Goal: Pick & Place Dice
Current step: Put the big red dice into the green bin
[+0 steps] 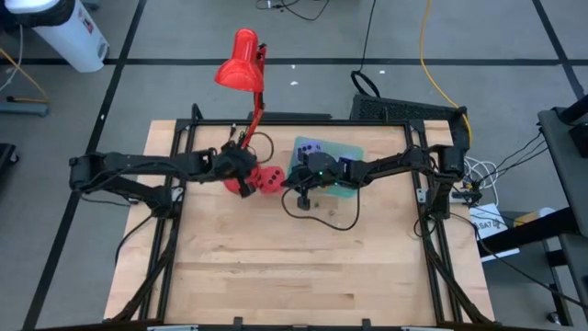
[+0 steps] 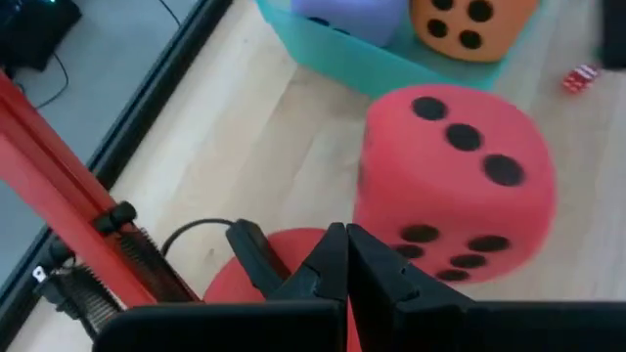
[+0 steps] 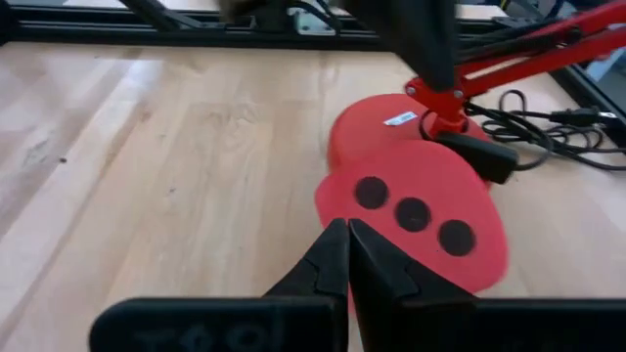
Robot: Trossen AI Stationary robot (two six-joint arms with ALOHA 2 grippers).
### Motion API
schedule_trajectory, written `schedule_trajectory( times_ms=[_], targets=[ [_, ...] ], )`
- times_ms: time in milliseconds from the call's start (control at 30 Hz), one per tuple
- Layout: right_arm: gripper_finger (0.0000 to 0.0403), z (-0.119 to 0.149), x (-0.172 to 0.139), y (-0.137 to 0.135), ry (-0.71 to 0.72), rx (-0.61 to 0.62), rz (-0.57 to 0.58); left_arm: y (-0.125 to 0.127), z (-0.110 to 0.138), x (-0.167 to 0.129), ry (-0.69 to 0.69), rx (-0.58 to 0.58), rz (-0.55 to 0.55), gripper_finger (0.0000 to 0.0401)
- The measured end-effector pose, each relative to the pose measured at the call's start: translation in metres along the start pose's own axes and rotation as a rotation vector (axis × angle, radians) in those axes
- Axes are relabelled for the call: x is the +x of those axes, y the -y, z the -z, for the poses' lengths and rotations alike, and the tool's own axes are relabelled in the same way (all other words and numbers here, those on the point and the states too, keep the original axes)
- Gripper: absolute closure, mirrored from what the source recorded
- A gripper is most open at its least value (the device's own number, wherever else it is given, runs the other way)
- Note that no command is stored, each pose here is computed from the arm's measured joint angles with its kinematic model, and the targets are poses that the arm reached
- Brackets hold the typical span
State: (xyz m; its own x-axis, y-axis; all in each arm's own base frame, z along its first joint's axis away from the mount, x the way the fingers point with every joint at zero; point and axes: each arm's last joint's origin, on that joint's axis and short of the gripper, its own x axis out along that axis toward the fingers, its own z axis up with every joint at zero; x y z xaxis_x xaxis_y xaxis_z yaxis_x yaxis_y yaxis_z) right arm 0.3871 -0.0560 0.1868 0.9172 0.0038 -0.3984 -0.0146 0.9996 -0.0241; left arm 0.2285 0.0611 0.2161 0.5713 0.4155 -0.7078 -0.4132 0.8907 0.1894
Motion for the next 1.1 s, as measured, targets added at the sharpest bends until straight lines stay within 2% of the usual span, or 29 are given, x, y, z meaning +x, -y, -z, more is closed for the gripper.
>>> schedule_trajectory(
  times_ms=[167,367,533,1100],
  targets=[
    [0.0403,-0.001,0.001,-0.011,0.001,-0.003,-0.013,-0.015,-0.003,0.017,0.006,-0.018,0.045,0.0399],
    [0.0403,-0.001,0.003,-0.023,-0.003,0.048,-0.041,-0.020,-0.003,0.032,0.006,0.015,0.066,0.0399],
    [0.0403,-0.001,0.003,-0.030,-0.017,0.055,-0.057,-0.017,-0.002,0.034,0.000,0.040,0.144,0.0398],
    [0.0403,0.006,0.003,-0.038,-0.095,0.071,-0.071,0.037,0.000,0.020,0.014,0.201,0.338,0.0397]
  ],
)
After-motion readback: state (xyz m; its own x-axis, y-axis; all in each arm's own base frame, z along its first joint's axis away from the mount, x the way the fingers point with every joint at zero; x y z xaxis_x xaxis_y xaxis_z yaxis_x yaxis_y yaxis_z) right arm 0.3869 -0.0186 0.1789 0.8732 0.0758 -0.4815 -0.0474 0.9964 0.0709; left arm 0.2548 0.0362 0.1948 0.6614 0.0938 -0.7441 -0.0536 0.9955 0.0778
